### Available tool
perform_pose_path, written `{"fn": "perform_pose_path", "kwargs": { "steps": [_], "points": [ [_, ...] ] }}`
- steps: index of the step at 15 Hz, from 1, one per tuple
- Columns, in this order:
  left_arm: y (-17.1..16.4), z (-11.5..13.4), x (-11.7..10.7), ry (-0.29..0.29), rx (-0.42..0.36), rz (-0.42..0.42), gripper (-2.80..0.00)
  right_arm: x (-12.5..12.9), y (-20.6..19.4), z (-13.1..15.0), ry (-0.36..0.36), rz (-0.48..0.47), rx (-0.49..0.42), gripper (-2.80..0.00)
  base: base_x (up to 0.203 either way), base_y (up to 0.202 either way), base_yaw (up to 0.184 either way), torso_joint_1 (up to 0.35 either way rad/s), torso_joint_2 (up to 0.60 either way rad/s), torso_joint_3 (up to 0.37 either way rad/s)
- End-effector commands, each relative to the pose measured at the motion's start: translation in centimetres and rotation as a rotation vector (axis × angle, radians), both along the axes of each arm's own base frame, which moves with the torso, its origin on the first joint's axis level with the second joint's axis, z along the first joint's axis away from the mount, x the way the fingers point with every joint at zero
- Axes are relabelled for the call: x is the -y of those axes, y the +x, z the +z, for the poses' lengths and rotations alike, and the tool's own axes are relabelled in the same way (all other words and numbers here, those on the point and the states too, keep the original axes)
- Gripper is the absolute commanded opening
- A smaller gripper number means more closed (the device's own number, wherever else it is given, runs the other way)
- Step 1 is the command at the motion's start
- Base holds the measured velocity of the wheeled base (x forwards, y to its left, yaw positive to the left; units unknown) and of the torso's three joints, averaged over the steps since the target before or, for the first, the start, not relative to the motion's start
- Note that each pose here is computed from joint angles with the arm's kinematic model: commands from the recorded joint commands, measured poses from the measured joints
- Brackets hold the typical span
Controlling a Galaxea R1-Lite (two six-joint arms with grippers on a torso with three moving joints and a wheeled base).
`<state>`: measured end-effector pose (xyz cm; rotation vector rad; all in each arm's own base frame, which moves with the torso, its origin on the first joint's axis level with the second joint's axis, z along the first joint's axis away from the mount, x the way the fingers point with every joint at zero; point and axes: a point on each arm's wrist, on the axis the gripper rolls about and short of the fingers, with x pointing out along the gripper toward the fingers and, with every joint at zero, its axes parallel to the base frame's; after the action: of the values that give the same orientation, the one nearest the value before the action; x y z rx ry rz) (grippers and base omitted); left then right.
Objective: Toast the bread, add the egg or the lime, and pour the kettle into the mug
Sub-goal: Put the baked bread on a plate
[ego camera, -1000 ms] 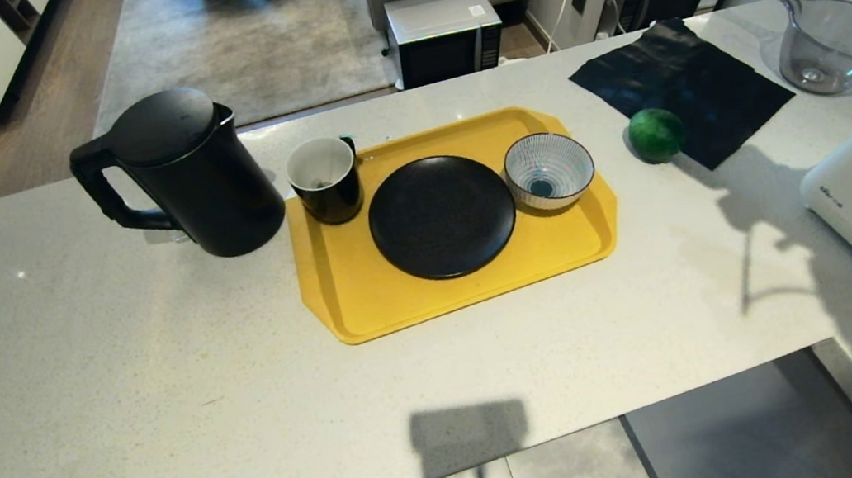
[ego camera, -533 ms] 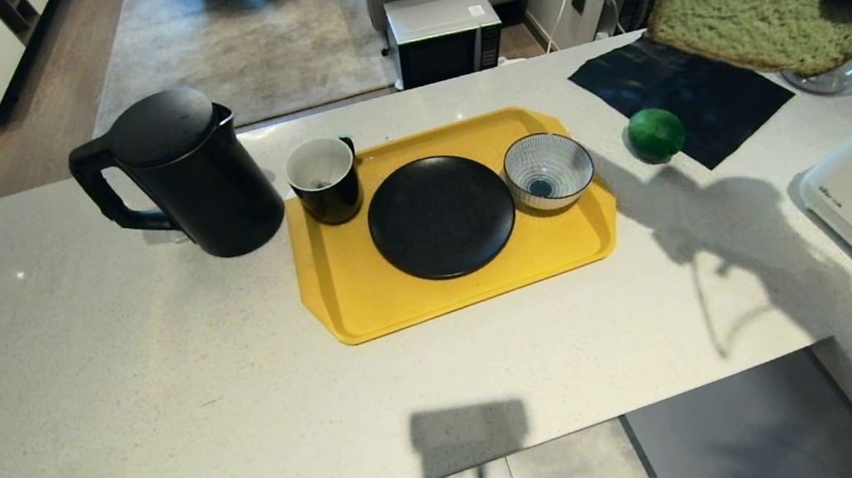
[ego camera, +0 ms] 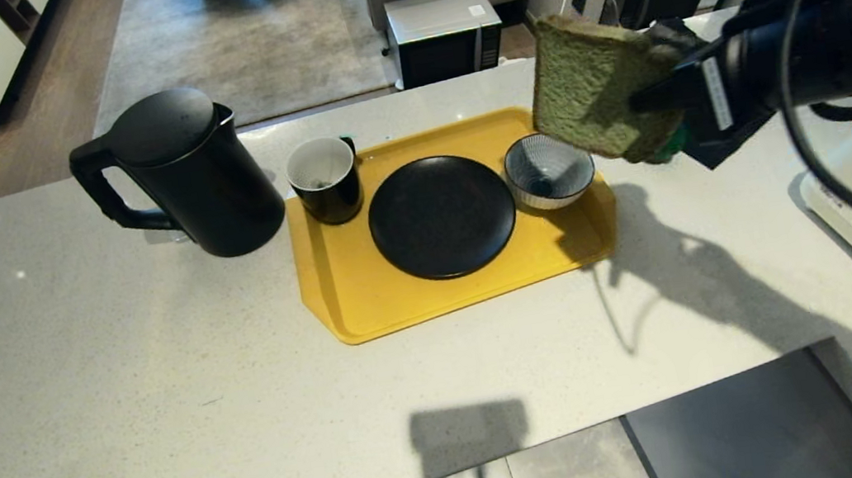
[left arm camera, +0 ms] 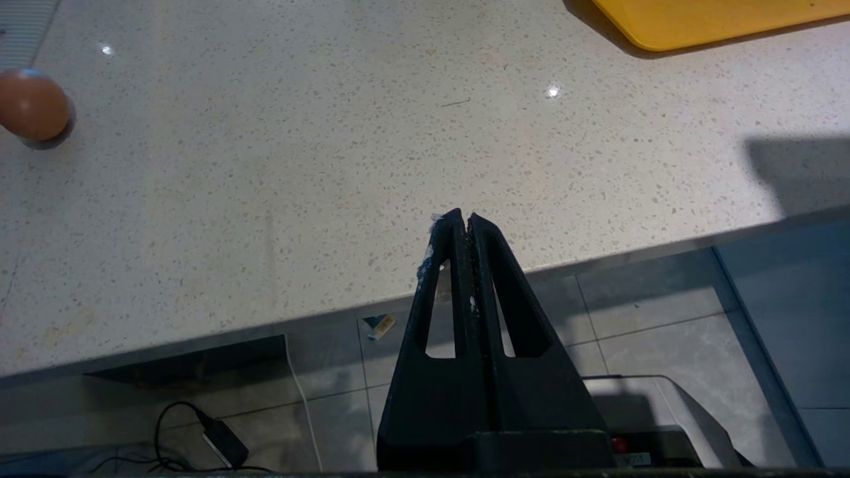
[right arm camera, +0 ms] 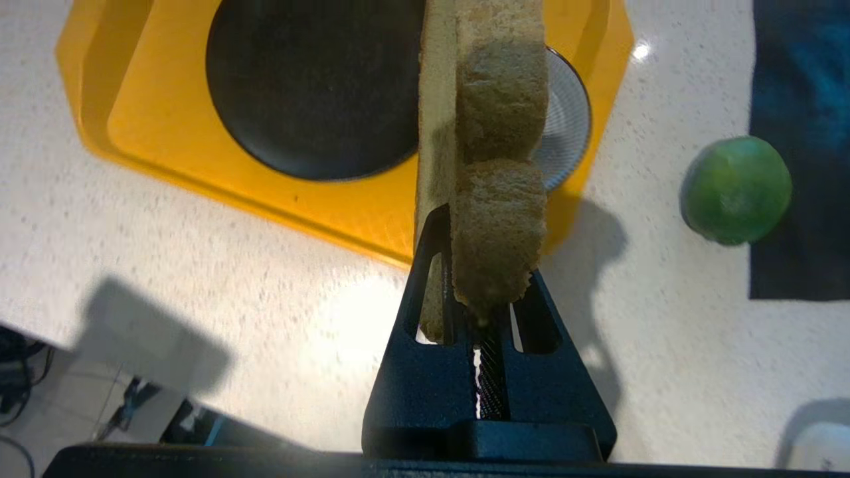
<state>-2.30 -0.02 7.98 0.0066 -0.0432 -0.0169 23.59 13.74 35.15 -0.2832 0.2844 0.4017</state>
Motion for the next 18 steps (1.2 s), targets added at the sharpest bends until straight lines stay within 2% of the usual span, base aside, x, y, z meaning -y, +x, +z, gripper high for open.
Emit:
{"fn": "perform_pose_path", "kwargs": {
  "steps": [1,6,9,18],
  "points": [
    [0.1,-0.5,0.0,0.000,-0.014,0.000,-2.80,-4.3,2.5,-2.9,-0.021,0.007,-0.050,-2.80,0.000,0.000,0.000,0.000,0.00,0.000],
    [0.1,-0.5,0.0,0.000,-0.014,0.000,-2.80,-7.4,1.6,-4.3,-0.002,0.068,-0.110,-2.80,0.000,0.000,0.000,0.000,0.00,0.000],
    [0.1,-0.5,0.0,0.000,-0.014,0.000,-2.80,-8.0,0.7,-4.7,-0.028,0.091,-0.167,-2.80,0.000,0.000,0.000,0.000,0.00,0.000],
    [0.1,-0.5,0.0,0.000,-0.014,0.000,-2.80,-12.1,4.0,-7.5,-0.049,0.103,-0.208,-2.80,0.000,0.000,0.000,0.000,0.00,0.000]
  ]
}}
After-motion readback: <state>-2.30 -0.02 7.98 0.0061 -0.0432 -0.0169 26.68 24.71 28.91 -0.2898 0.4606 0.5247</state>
